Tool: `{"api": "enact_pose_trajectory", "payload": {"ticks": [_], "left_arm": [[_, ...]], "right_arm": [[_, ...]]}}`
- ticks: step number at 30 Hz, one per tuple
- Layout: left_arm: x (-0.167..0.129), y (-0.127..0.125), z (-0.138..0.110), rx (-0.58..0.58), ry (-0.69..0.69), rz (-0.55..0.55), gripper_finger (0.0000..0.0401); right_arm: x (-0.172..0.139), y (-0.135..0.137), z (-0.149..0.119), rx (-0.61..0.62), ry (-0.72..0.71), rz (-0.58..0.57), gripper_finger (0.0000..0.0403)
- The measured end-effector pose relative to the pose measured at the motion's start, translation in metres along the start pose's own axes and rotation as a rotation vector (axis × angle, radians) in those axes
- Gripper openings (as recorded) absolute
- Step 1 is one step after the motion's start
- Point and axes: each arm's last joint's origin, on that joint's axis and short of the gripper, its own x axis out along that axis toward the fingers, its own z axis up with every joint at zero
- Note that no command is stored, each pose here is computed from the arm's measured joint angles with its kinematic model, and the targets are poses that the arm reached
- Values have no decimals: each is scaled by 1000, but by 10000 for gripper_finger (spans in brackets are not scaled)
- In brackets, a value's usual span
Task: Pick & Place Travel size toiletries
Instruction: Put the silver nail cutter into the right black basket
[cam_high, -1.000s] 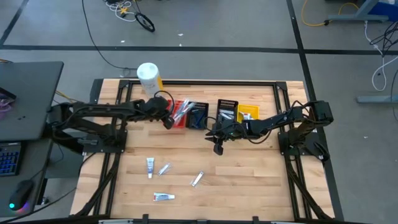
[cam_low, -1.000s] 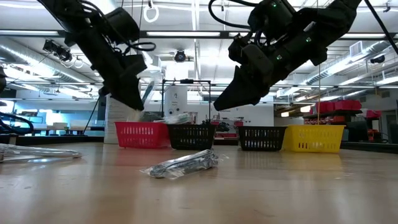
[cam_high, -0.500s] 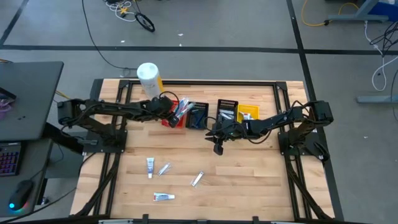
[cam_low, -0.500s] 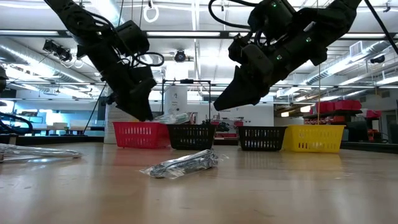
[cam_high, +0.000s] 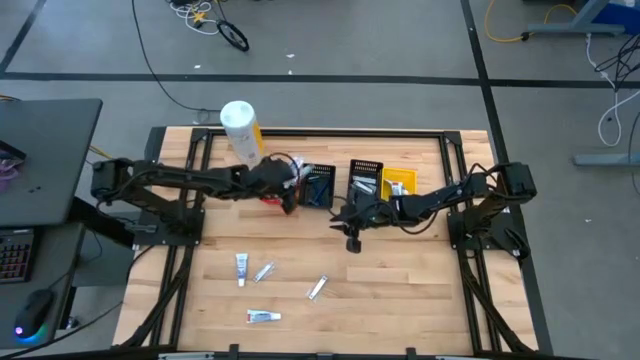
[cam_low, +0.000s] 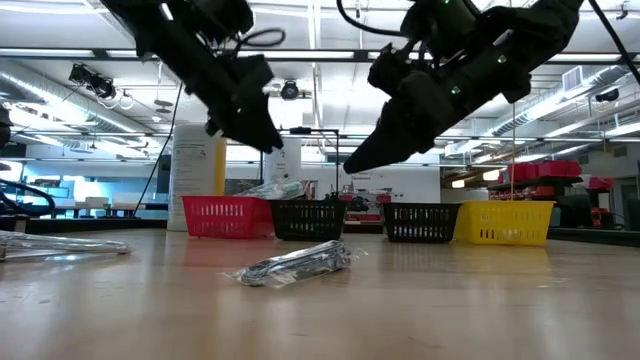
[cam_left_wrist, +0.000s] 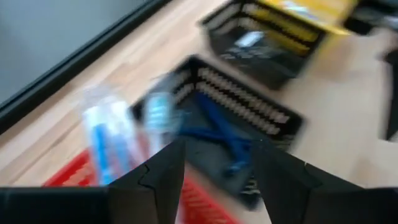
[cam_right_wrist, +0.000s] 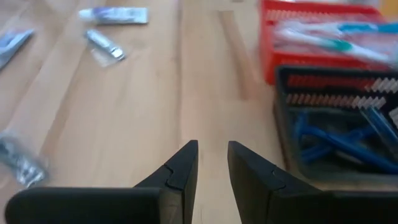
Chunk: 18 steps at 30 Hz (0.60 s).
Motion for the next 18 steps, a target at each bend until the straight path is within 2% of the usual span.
{"api": "enact_pose_trajectory", "payload": {"ticks": [6,9,12,18], "left_arm": [[-15,-38,-5,73,-10,-121,179],[-23,-53,-12,69,-3,-176,178],[-32,-68,-19,70,5,-229,178],[-51,-95,-34,104,36,-359,176]], "right_arm": [[-3,25,1,-238,-29,64,97],[-5,39,0,-345,-34,30,97],[-7,49,0,-372,-53,4,97],[-10,59,10,-367,-170,82,97]]}}
